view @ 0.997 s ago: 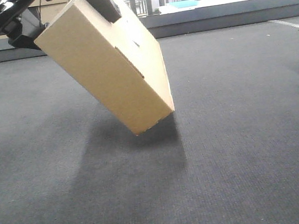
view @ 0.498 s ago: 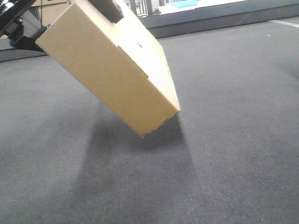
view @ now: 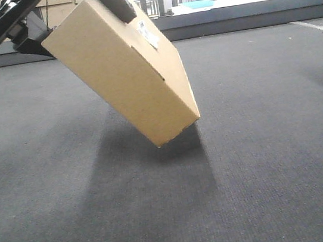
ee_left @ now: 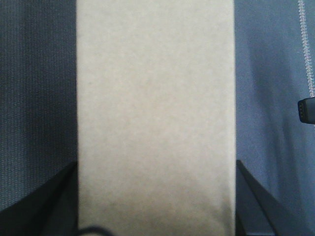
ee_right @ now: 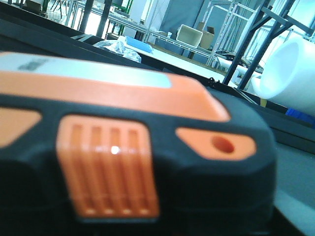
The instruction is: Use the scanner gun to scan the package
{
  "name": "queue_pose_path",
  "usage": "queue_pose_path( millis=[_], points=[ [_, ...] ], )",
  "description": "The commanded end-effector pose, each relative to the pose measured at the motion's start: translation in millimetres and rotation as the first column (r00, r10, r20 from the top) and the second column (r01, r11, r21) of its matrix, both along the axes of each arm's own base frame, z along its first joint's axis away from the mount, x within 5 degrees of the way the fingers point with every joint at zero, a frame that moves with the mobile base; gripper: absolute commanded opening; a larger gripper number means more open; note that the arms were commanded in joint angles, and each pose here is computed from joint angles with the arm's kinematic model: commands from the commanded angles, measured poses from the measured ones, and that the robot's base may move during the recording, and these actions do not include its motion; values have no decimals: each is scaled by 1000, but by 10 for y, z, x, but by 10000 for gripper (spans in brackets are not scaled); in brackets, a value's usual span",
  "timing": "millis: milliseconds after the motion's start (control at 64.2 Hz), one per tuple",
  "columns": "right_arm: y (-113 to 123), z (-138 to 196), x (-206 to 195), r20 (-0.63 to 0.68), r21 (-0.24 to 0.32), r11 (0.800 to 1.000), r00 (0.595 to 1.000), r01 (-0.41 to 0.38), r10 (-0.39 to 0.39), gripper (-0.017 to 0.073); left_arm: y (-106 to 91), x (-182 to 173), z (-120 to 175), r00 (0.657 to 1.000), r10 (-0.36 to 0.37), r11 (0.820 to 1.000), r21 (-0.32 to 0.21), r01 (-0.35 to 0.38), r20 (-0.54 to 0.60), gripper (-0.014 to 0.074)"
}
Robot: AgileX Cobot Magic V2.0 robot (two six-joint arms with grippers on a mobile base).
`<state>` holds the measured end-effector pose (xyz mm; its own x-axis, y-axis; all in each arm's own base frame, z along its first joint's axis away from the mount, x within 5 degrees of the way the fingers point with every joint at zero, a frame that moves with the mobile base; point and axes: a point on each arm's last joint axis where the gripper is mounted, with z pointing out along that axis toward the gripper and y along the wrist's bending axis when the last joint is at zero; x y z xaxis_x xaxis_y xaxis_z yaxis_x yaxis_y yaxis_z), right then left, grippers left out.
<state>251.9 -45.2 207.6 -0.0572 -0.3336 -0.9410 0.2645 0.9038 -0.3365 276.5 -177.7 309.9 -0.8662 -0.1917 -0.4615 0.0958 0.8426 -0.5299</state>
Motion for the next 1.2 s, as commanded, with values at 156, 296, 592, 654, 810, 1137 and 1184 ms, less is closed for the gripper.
queue_pose_path(
  millis=[156,296,592,654,810,1137,1184],
  points=[
    [2,199,-36,178,176,984,984,-31,-1,-165,-18,-10,28,1000,0,1000,-16,0,11,-111],
    [9,236,-50,257,393,914,966,-99,-6,-165,-18,-10,28,1000,0,1000,-16,0,11,-111],
    [0,50,42,272,509,851,962,-129,-16,-165,-17,-9,27,1000,0,1000,-15,1,11,-111],
    [-3,-1,68,255,517,847,967,-121,-17,-165,-17,-9,27,1000,0,1000,-15,1,11,-111],
    [2,-88,97,222,521,846,975,-111,-9,-165,-16,-9,27,1000,-1,1000,-14,1,12,-111],
    [1,-96,99,219,522,846,976,-109,-9,-165,-14,-8,26,1000,-2,1000,-10,2,14,-111],
    [1,-96,99,219,522,846,976,-109,-9,-165,-14,-8,26,1000,-2,1000,-10,2,14,-111]
  ],
)
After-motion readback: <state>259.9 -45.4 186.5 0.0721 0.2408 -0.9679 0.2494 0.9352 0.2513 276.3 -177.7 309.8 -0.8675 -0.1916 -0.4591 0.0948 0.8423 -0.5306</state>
